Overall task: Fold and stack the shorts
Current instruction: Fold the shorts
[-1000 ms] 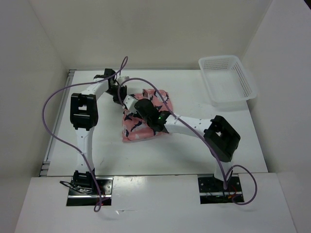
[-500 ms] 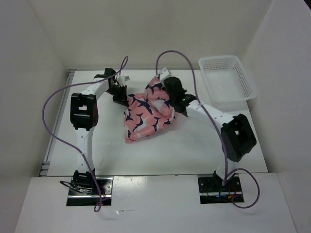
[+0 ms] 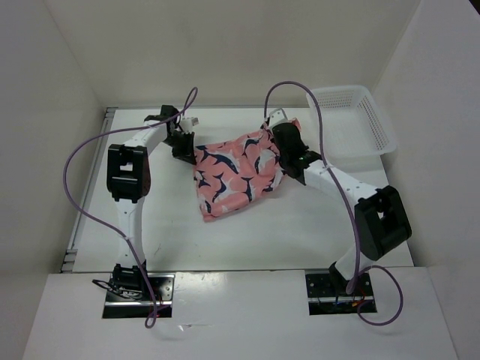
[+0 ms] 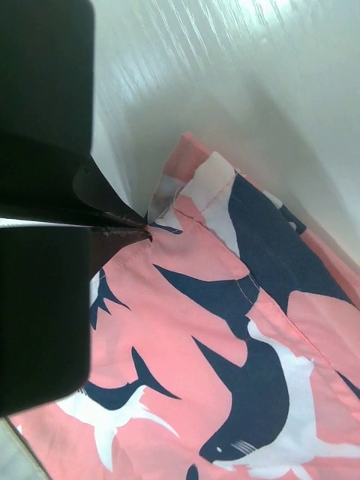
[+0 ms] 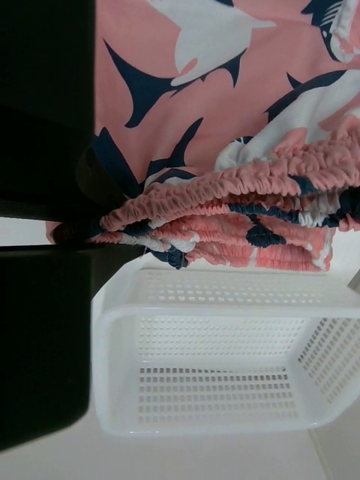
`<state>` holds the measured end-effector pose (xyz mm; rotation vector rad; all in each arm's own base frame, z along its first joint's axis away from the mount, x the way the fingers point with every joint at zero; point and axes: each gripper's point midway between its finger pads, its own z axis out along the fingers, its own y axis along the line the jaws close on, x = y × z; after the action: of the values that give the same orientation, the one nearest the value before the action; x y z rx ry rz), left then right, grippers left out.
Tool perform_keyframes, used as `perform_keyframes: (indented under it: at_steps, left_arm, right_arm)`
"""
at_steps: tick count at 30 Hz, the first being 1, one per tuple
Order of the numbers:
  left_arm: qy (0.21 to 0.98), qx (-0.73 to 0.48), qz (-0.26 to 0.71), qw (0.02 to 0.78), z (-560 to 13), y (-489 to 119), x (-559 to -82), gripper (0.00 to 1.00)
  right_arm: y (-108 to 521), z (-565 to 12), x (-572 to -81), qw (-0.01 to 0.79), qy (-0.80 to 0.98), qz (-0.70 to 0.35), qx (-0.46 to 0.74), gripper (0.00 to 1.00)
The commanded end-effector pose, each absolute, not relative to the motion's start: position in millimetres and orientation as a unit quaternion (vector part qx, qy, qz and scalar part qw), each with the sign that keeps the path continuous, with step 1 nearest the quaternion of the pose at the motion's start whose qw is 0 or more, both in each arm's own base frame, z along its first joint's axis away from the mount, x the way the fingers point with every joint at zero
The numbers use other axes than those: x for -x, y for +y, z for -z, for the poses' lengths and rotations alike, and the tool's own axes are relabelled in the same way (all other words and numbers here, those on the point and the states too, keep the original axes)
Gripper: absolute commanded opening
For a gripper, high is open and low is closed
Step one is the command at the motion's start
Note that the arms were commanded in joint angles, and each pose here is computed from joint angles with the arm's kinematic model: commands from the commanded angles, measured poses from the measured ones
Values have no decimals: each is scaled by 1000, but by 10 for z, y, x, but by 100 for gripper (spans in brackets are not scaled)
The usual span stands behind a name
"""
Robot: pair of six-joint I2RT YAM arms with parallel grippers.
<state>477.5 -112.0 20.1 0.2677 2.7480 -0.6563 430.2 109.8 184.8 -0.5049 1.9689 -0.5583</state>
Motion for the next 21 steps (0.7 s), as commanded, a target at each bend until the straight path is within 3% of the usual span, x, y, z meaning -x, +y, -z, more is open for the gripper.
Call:
perform_keyframes:
  at_steps: [1,4,7,13,17,21]
  left_arm:
    - [971,-94,163,151,-124,-858,-4756,0]
    - [975,-80,123,165,-180,-636,-4809,0]
    - [977,-63,111,172,-223,-447,-4840,0]
    - [967,-91,151,186,-479,-764,-4741,10]
    - [964,-104,163,185,-523,-907,-4720,19]
    - [963,-110,159,190,-604,-949,-4780,41]
  right_arm:
    - [758,-1948,-4359,506,813,244,155,0]
    - [682,-1952,-4300,503,813,250,156,0]
    - [842,-1891,-4216,493,833,190,167,0]
    - [1118,-1876,-4219,497,841,113,184,0]
    - [1395,-1875,-4167,498,832,97,224,0]
    - [1411,-1955,-4227,509,827,98,218,0]
